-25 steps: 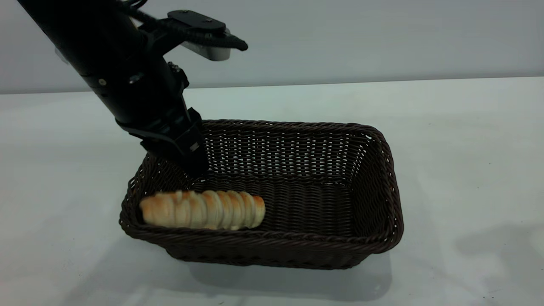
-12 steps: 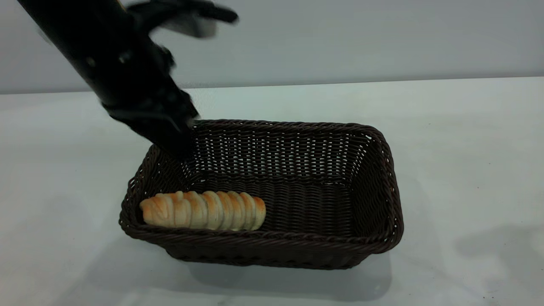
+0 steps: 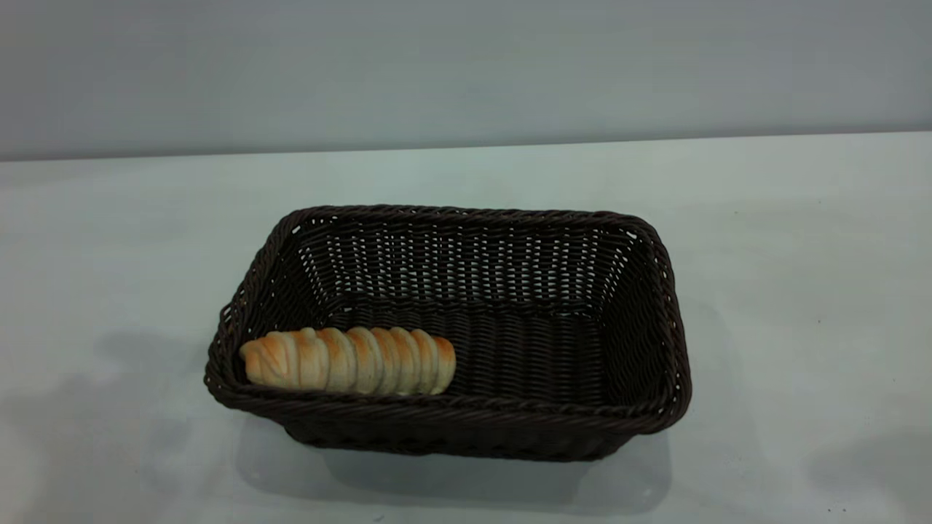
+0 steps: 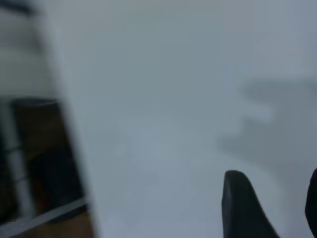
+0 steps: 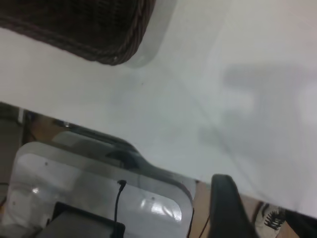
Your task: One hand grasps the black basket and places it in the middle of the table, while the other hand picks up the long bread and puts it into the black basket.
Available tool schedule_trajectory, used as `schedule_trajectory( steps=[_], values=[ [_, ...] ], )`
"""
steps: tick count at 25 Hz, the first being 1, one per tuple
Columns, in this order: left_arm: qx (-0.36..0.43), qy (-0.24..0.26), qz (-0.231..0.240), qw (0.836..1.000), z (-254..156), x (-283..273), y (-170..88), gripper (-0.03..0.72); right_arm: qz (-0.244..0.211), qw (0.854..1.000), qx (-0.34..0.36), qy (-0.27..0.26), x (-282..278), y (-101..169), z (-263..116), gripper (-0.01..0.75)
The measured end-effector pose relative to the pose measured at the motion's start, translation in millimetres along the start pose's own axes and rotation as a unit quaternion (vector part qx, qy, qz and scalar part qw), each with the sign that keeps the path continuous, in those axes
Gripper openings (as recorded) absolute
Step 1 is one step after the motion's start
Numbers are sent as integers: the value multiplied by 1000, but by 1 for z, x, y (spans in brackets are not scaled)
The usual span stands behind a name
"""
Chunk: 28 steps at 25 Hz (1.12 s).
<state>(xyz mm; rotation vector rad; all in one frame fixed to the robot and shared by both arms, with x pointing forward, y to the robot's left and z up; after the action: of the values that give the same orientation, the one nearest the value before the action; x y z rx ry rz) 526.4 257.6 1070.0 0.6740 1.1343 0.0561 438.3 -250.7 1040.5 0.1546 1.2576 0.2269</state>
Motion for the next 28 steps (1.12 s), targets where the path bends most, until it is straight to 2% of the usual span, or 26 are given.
schedule_trajectory(
  steps=[3,8,14,19,22,28],
  values=[
    [-27,11,22,999,-24,-26,18,364,4,1000,-3,-12,-16,4,-12,456],
    [-62,-66,-20,996,-51,-72,29,364,19,998,-12,-58,-46,12,-34,456],
    [-84,-165,-78,980,-94,-121,32,366,28,989,-32,-139,-79,18,-59,456],
    [-99,-215,-97,967,-145,-133,24,366,33,977,-48,-203,-101,22,-81,456],
    [-103,-224,-97,964,-175,-124,14,366,36,971,-57,-231,-106,21,-99,456],
    [-113,-249,-94,957,-226,-102,-6,366,33,970,-67,-231,-80,12,-132,456]
  ],
)
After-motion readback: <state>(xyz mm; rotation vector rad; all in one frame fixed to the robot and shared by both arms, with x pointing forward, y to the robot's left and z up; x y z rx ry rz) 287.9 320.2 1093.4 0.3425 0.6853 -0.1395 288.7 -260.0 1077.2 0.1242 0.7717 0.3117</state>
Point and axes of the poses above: a point on each arm's last joint axis where the gripper is mounted, x pointing out along that axis toward the gripper, y along the wrist's bending axis when the last joint is at zero, z = x × y, the point moved 4 cm from there along x, pointing out along that axis toward the gripper, and after that the axes turned 12 degrees about x, right-handed, at the moved point
